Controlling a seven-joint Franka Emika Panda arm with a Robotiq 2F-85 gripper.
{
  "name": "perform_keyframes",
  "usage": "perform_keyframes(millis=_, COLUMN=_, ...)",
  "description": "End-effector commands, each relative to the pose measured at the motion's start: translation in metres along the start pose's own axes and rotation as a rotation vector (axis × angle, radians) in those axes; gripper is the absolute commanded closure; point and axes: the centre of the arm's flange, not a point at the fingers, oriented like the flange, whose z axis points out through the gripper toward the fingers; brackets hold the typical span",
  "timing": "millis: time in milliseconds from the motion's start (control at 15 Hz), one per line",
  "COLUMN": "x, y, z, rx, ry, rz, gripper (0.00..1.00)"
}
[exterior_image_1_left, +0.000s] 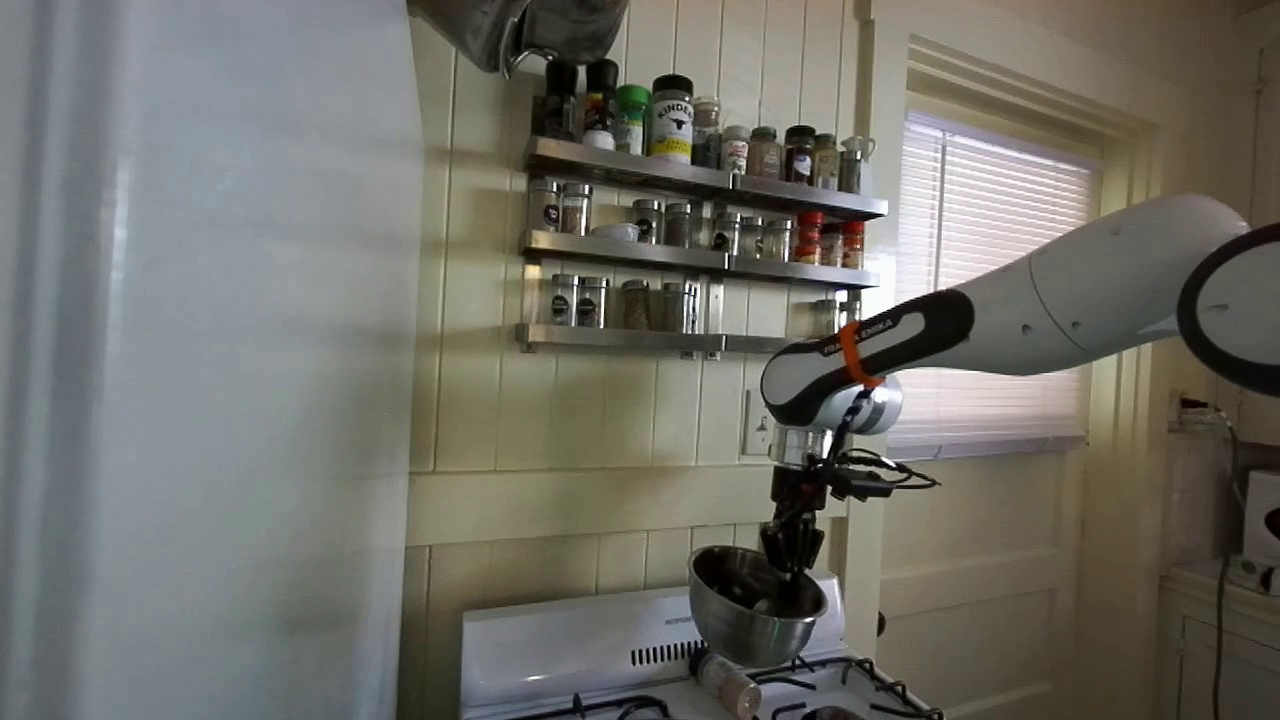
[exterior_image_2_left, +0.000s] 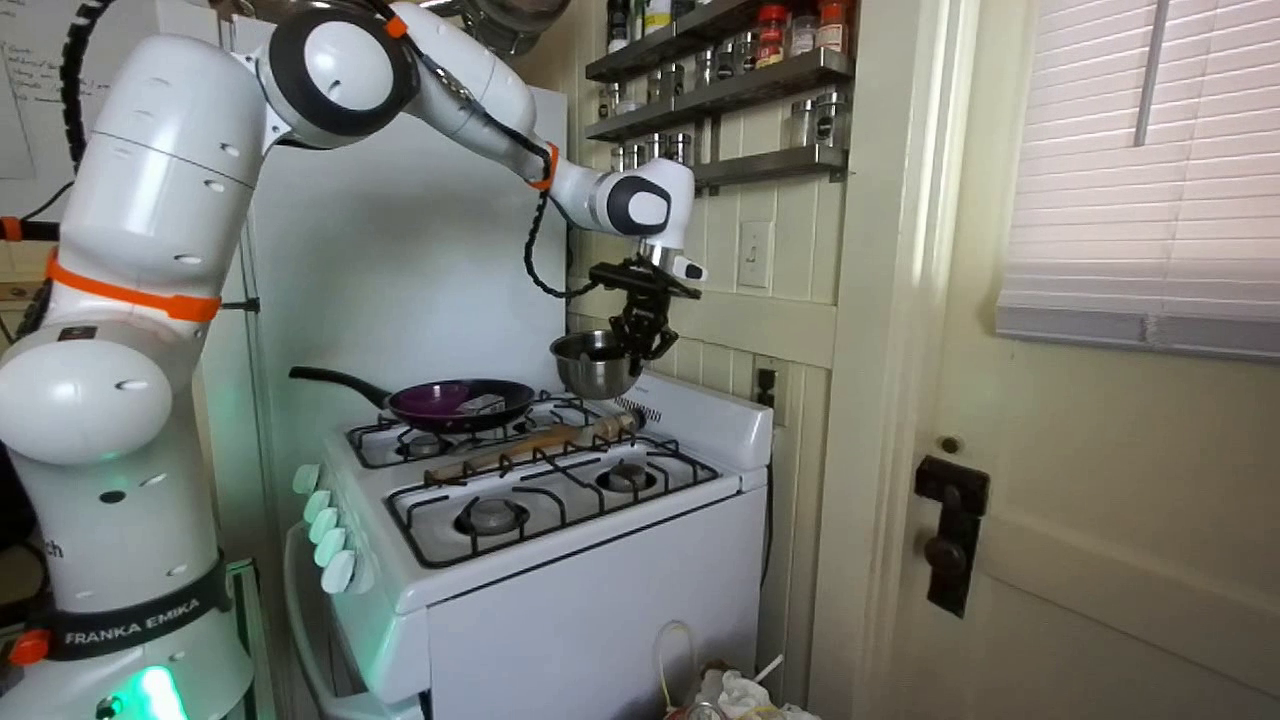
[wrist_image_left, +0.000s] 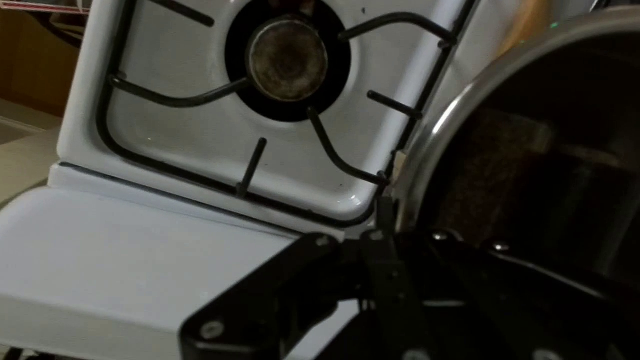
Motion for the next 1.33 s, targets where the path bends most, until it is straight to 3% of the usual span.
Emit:
perform_keyframes(millis=0, x=0.038, y=-0.021, z=-0.006, rx=0.023, ry=-0.052, rz=-0.033, gripper=0.98)
perform_keyframes(millis=267, x=0.062, y=-0.045, z=0.012, rx=-0.007, ry=-0.027, rz=-0.017, gripper=0.98)
perform_keyframes(millis=533, x=0.081, y=-0.059, z=0.017, rx=-0.039, ry=0.091, rz=0.050, gripper=0.98)
perform_keyframes(millis=667, x=0.071, y=-0.056, z=0.026, rx=-0.026, ry=0.065, rz=0.028, gripper=0.94)
perform_keyframes(millis=933, x=0.075, y=-0.061, z=0.027, rx=-0.028, ry=0.078, rz=0.036, gripper=0.94)
perform_keyframes(millis=1000, x=0.075, y=-0.061, z=0.027, rx=-0.029, ry=0.078, rz=0.037, gripper=0.98)
perform_keyframes(millis=1267, x=0.075, y=-0.084, z=0.053, rx=-0.022, ry=0.157, rz=0.082, gripper=0.98)
